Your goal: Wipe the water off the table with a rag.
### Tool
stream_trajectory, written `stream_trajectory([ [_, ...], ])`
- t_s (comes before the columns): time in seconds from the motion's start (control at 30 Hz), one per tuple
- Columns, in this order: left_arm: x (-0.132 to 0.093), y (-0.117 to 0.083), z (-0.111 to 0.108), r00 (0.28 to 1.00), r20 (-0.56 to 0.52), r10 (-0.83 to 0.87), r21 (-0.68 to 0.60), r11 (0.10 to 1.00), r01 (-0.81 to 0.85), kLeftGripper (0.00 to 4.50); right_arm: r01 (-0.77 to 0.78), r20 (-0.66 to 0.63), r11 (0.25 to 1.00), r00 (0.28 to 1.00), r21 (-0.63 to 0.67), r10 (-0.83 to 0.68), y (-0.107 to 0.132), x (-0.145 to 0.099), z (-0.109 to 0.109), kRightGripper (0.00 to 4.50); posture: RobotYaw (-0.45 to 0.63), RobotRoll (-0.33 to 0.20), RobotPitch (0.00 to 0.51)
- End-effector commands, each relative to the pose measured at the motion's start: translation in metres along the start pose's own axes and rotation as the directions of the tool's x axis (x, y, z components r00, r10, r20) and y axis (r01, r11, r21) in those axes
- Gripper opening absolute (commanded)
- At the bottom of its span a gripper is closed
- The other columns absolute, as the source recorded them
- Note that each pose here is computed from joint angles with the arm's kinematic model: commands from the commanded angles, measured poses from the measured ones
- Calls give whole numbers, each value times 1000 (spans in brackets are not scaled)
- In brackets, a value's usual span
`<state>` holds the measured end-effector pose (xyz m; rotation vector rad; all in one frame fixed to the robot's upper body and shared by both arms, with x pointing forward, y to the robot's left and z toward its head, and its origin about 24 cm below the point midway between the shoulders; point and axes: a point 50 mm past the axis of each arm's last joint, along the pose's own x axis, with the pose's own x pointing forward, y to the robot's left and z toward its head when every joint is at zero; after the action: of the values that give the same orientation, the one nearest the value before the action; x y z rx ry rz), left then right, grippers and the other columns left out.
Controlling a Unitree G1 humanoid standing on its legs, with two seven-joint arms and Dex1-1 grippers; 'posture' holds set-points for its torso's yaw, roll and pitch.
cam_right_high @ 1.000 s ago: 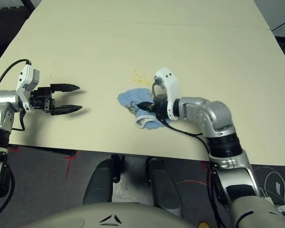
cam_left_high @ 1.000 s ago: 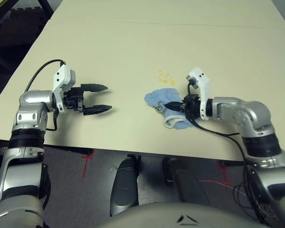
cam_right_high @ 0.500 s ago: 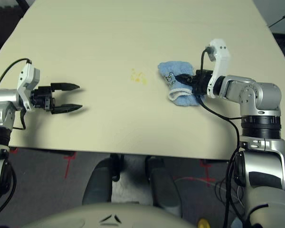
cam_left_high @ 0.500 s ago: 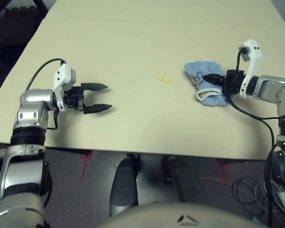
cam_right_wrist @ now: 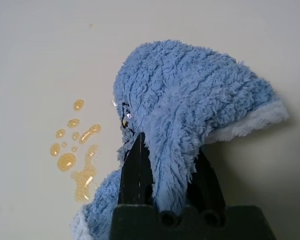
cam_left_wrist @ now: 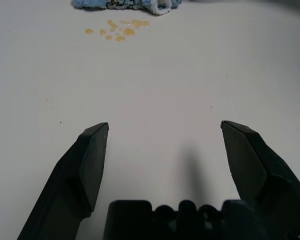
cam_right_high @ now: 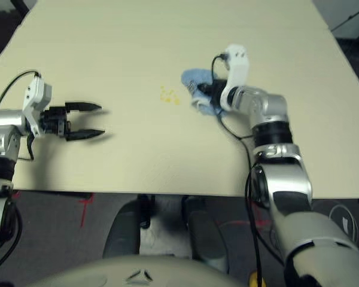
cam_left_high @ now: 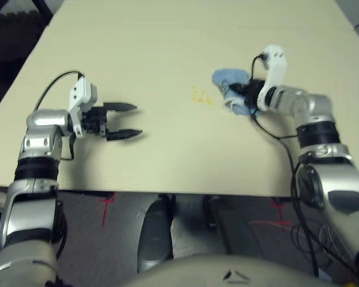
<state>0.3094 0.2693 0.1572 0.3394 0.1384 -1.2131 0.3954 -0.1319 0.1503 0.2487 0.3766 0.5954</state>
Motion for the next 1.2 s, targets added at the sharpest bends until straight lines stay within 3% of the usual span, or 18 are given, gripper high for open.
stream_trajectory([
  [0.03, -2, 0, -1, 1000, -23, -5, -1, 1000, 5, 4500, -67, -79, 997, 995, 30, 69, 19, 22, -21, 204, 111, 0, 236],
  [0.43, -1, 2, 1, 1000, -21, -4, 5, 1000, 4, 4500, -272, -144, 961, 950, 55, 277, 92, 61, -45, 204, 116, 0, 239],
  [0.57, 0, 2, 0, 1000, -20, -6, 5, 1000, 6, 4500, -292, -145, 955, 944, 44, 296, 99, 64, -45, 203, 117, 0, 238],
  [0.67, 1, 1, -1, 1000, -18, -8, 3, 1000, 8, 4500, -289, -142, 957, 946, 34, 291, 95, 61, -43, 203, 115, 0, 237],
  [0.83, 2, 1, -2, 1000, -19, -9, -1, 1000, 9, 4500, -224, -128, 975, 966, 9, 223, 65, 48, -34, 203, 108, 0, 236],
  [1.0, 2, 3, -4, 1000, -21, -5, -1, 1000, 5, 4500, -113, -101, 994, 989, -5, 112, 20, 18, -22, 203, 97, 0, 236],
  [1.2, 4, 6, -2, 1000, -14, 0, 3, 1000, 0, 4500, -48, -56, 999, 997, -1, 48, -9, -24, -8, 203, 83, 0, 234],
])
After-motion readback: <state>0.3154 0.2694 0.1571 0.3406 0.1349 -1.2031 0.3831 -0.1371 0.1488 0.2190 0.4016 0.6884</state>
